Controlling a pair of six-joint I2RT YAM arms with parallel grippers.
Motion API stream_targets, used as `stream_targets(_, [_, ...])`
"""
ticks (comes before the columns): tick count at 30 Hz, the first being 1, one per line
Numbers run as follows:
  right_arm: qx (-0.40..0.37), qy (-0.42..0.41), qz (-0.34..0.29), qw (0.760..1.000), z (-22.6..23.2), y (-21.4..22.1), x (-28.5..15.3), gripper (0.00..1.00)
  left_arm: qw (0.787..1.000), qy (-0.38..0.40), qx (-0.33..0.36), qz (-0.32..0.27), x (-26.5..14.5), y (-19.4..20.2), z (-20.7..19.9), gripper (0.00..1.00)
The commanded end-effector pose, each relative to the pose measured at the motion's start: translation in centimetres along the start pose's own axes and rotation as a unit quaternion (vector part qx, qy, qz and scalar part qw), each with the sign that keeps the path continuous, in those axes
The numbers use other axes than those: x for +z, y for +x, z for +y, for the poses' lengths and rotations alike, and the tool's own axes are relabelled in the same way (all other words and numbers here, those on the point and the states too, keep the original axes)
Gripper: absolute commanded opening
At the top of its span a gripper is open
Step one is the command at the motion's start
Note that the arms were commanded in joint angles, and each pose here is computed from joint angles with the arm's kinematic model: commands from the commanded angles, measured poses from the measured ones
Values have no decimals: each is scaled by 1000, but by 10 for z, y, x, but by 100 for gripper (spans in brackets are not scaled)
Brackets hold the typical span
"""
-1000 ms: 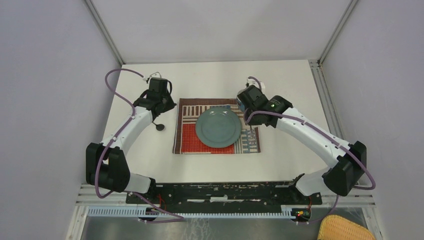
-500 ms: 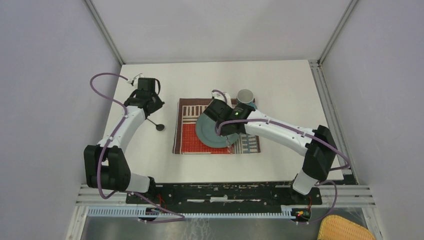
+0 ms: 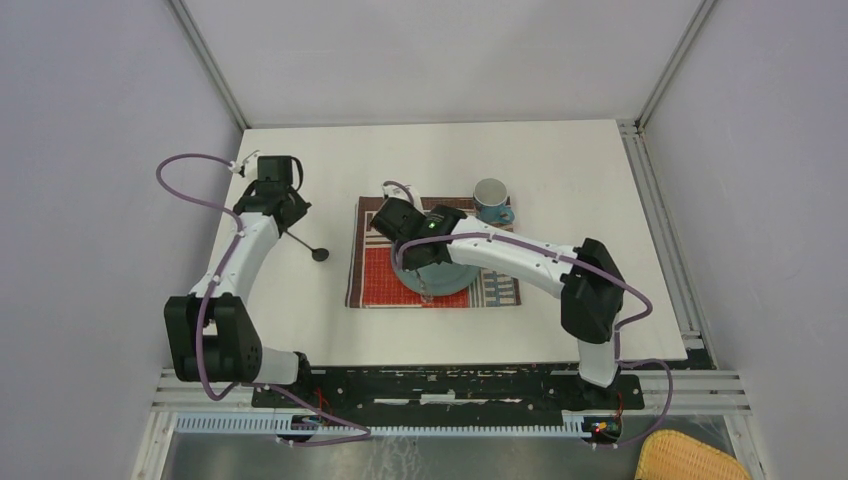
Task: Set the dinner table for one person
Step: Place the fork on the napkin.
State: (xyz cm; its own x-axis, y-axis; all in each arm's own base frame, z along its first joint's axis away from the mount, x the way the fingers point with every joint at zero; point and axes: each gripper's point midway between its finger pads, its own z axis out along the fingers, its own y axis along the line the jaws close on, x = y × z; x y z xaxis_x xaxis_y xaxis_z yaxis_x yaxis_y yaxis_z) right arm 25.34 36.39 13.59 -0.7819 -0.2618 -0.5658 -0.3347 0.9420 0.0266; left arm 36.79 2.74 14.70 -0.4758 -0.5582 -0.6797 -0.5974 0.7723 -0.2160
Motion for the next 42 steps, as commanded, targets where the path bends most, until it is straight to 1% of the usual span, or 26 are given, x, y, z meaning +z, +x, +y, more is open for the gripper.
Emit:
stream_targets(1, [-2,-35,-25,999,28,-22,1,0,998,7,-38,-45,-16,-29,-5,13])
stream_targets(2, [-3,-38,-24,999,30,-23,2,0,998,-4,-48,-50,-14,-35,5,12])
stream_targets(5, [-7,-47,-22,999,40,-24,8,0,997,-10,-54,-52,-13,-38,11,12])
stream_targets(21, [-34,-76,-3,996,79,-19,47,0,996,-16,-68,-57,-20,-44,24,13])
stream_targets(31, [-49,-84,6,995,96,-14,80,0,996,-18,-66,-57,-28,-43,29,13])
stream_targets(38, [-61,-82,2,995,100,-15,97,0,996,-20,-61,-55,-31,-41,31,13])
stream_targets(42, [-61,-84,12,995,101,-15,107,0,997,-23,-57,-54,-31,-39,34,13])
